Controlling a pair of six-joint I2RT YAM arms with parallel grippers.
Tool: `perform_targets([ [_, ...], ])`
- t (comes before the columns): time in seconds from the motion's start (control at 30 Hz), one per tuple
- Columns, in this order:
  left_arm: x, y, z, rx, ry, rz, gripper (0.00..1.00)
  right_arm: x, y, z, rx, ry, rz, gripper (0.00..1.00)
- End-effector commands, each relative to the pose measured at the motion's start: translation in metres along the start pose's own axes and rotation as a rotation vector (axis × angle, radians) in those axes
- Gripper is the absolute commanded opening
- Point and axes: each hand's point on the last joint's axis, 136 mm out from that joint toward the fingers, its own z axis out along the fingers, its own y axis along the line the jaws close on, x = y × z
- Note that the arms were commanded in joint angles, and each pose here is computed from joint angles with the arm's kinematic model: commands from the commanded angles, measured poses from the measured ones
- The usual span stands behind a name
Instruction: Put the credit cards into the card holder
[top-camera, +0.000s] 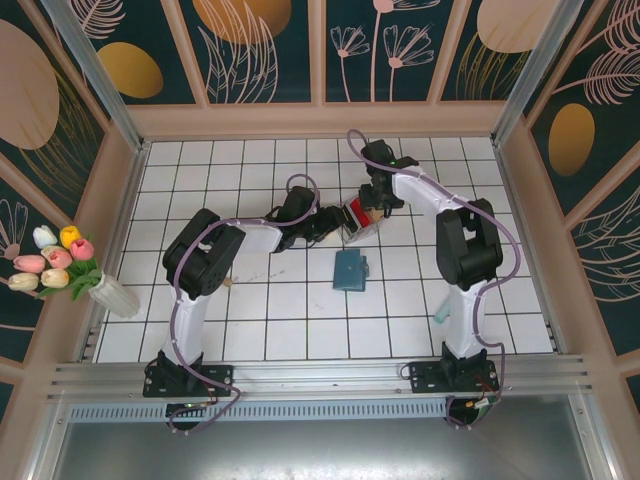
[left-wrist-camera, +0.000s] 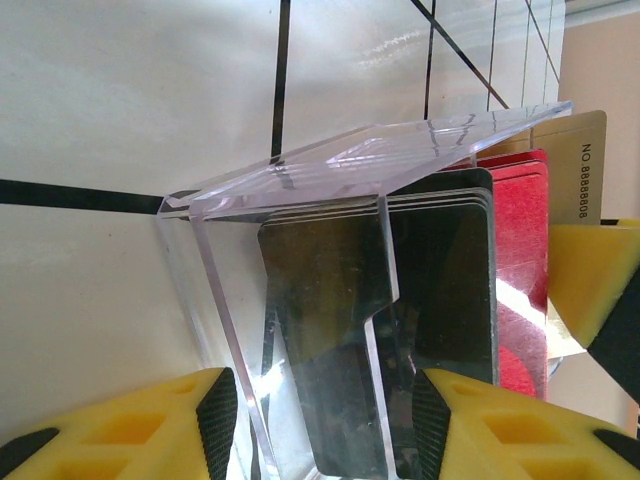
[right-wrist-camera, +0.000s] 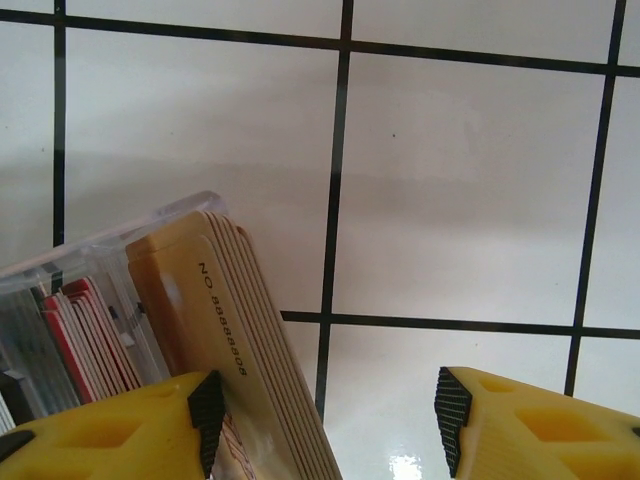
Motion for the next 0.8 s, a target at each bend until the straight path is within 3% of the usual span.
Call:
perform_targets([
  [0.0, -0.001, 0.007, 0.005, -0.016, 0.004, 0.002, 0.53, 0.005, -0.013, 0.003, 0.086, 0.025, -0.015, 0.6],
  [0.23, 0.0, 0.008, 0.005, -0.022, 0.006, 0.003, 0.53, -0.01, -0.019, -0.021, 0.099, -0.047, 0.008, 0.59],
  [0.77, 0.0, 0.007, 0.006, -0.02, 0.007, 0.003, 0.52, -0.016, -0.018, -0.037, 0.095, -0.073, 0.008, 0.51],
])
